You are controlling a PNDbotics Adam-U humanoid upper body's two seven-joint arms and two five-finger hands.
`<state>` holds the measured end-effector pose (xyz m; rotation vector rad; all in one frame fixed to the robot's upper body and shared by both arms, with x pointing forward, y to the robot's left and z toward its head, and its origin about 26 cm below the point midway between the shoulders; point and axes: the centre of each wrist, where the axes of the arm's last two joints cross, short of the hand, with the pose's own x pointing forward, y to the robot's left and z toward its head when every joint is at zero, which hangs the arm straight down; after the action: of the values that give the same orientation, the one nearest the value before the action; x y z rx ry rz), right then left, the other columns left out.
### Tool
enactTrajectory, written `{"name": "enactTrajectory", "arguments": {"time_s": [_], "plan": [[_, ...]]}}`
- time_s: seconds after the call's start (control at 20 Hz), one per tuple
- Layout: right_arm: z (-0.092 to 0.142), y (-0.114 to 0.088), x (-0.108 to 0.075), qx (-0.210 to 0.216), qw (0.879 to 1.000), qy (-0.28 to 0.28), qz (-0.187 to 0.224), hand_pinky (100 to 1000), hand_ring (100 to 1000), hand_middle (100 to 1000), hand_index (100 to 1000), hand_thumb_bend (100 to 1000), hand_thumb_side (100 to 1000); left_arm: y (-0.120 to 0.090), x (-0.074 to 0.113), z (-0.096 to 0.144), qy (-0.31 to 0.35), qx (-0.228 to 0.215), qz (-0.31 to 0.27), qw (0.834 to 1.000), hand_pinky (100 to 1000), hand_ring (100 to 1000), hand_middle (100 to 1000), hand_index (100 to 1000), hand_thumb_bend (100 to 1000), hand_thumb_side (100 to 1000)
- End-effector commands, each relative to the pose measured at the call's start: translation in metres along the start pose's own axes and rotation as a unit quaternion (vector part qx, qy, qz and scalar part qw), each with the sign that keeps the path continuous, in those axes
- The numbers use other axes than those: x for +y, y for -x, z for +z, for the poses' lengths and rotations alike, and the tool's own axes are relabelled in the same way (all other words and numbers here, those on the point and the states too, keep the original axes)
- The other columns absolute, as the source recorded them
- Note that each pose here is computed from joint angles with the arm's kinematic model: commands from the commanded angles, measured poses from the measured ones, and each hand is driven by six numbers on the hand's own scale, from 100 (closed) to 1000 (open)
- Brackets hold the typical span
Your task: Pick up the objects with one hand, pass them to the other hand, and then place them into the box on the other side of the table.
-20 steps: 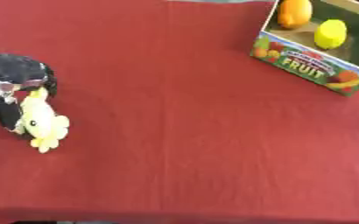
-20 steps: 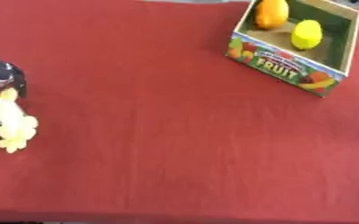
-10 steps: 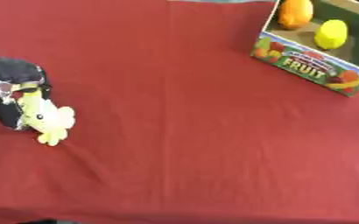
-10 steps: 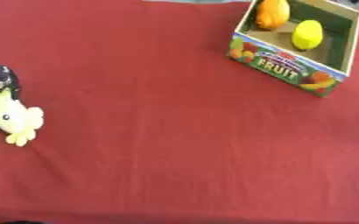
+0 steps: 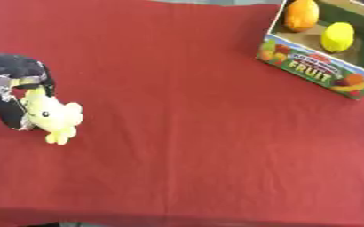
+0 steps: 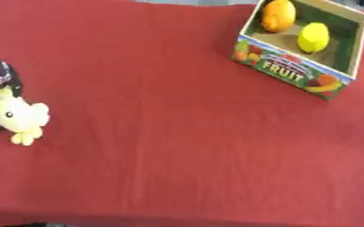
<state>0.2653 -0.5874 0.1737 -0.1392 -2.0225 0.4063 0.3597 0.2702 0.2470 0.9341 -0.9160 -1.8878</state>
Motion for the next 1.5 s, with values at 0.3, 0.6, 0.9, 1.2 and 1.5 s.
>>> {"name": "enactTrajectory", "arguments": {"time_s": [0.3, 0.6, 0.9, 1.2, 1.5], "plan": [[-0.005, -0.021, -0.016, -0.006, 1.000, -0.008, 0.029, 893, 1000, 658, 876, 100, 578, 0.000, 0.023, 0.032, -0.040, 0.009, 0.018, 0.999, 633, 600, 515, 569, 340, 100], [-0.015, -0.028, -0.014, -0.020, 0.999, -0.019, 0.030, 893, 1000, 663, 878, 100, 565, -0.016, 0.034, 0.043, -0.129, -0.009, 0.091, 0.987, 602, 576, 487, 568, 198, 100], [-0.037, -0.041, -0.009, -0.048, 0.997, -0.044, 0.030, 893, 1000, 665, 877, 100, 548, -0.038, 0.046, 0.044, -0.186, -0.032, 0.160, 0.969, 582, 563, 471, 568, 100, 100], [-0.060, -0.056, 0.000, -0.078, 0.994, -0.069, 0.031, 893, 1000, 670, 876, 100, 534, -0.055, 0.053, 0.038, -0.222, -0.051, 0.203, 0.952, 564, 554, 459, 570, 100, 100], [-0.087, -0.070, 0.015, -0.114, 0.988, -0.099, 0.043, 893, 1000, 691, 879, 100, 478, -0.070, 0.053, 0.022, -0.234, -0.067, 0.229, 0.942, 559, 551, 456, 573, 100, 100]]}}
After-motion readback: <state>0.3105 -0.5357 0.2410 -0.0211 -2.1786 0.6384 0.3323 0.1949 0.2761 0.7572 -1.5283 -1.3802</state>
